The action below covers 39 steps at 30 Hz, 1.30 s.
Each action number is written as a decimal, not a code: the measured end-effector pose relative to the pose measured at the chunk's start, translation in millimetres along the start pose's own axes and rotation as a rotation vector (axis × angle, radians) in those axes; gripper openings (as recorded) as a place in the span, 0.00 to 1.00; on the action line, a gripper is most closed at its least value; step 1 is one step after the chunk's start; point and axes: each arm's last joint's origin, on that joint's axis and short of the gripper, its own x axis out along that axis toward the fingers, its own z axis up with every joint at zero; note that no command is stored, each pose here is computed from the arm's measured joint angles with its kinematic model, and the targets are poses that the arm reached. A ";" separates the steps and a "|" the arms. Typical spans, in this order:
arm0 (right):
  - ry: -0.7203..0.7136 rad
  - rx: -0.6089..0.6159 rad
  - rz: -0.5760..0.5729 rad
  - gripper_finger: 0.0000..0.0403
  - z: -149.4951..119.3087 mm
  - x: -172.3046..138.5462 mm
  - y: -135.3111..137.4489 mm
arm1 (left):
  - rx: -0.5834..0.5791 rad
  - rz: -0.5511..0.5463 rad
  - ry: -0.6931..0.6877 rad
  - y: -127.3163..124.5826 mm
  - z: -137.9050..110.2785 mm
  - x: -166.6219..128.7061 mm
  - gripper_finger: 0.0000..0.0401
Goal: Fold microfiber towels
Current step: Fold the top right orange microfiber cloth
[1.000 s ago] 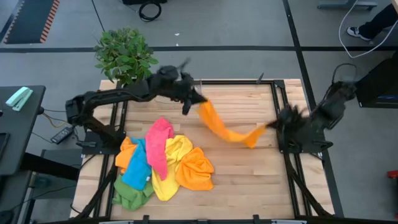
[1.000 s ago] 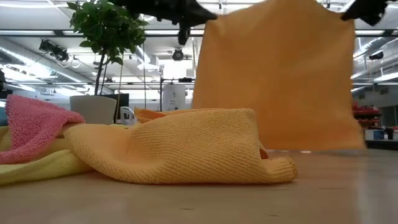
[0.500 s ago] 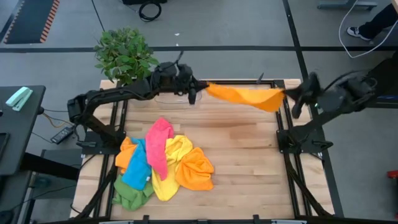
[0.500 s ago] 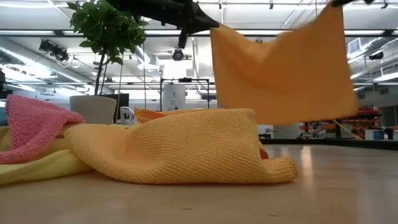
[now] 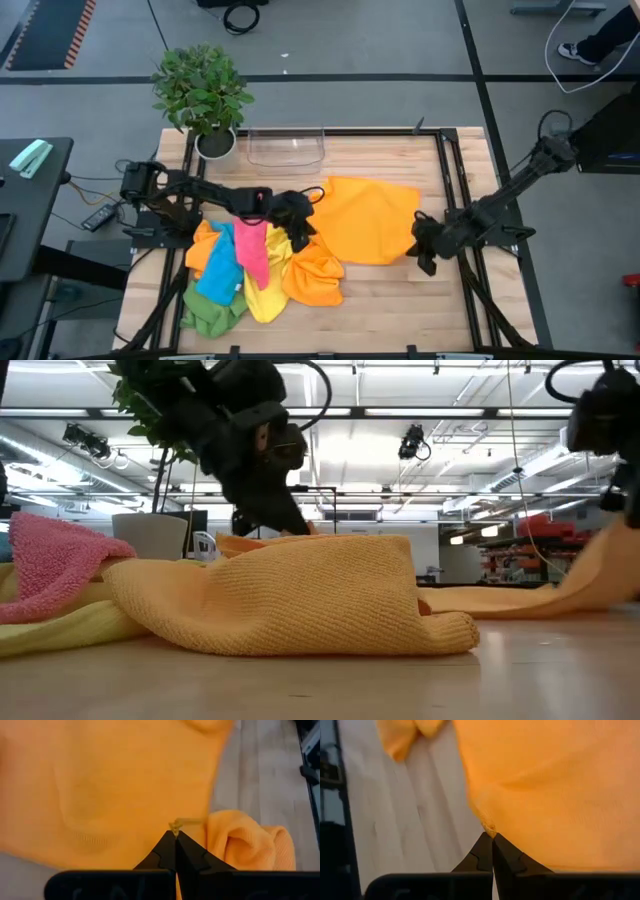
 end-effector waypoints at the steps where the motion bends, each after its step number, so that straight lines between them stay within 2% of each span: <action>1: 0.026 0.008 -0.005 0.01 -3.0 1.9 0.9 | -0.005 -0.001 0.003 -0.3 -2.2 -0.2 0.01; 7: 0.245 0.026 0.057 0.01 -17.3 4.3 6.9 | 0.001 0.015 0.015 5.2 -3.1 -0.5 0.02; 13: 0.271 0.028 0.059 0.01 -20.4 4.5 7.8 | -0.012 0.052 -0.014 23.0 5.9 -3.5 0.01; 19: 0.180 0.082 -0.009 0.01 -15.9 5.8 3.5 | 0.008 0.043 -0.087 28.1 15.5 -5.2 0.02; 25: 0.189 0.174 -0.081 0.01 -17.1 5.1 -2.7 | -0.006 0.064 -0.085 34.1 16.8 -6.3 0.02; 30: 0.141 0.267 -0.182 0.01 -12.5 -11.0 -5.5 | -0.022 0.106 -0.117 38.9 20.8 -10.3 0.01; 35: 0.058 0.314 -0.315 0.01 -6.9 -20.9 -14.2 | -0.037 0.223 -0.198 48.1 27.7 -13.4 0.02; 39: -0.026 0.397 -0.344 0.01 -0.1 -19.5 -17.4 | -0.033 0.319 -0.243 54.7 30.8 -15.5 0.01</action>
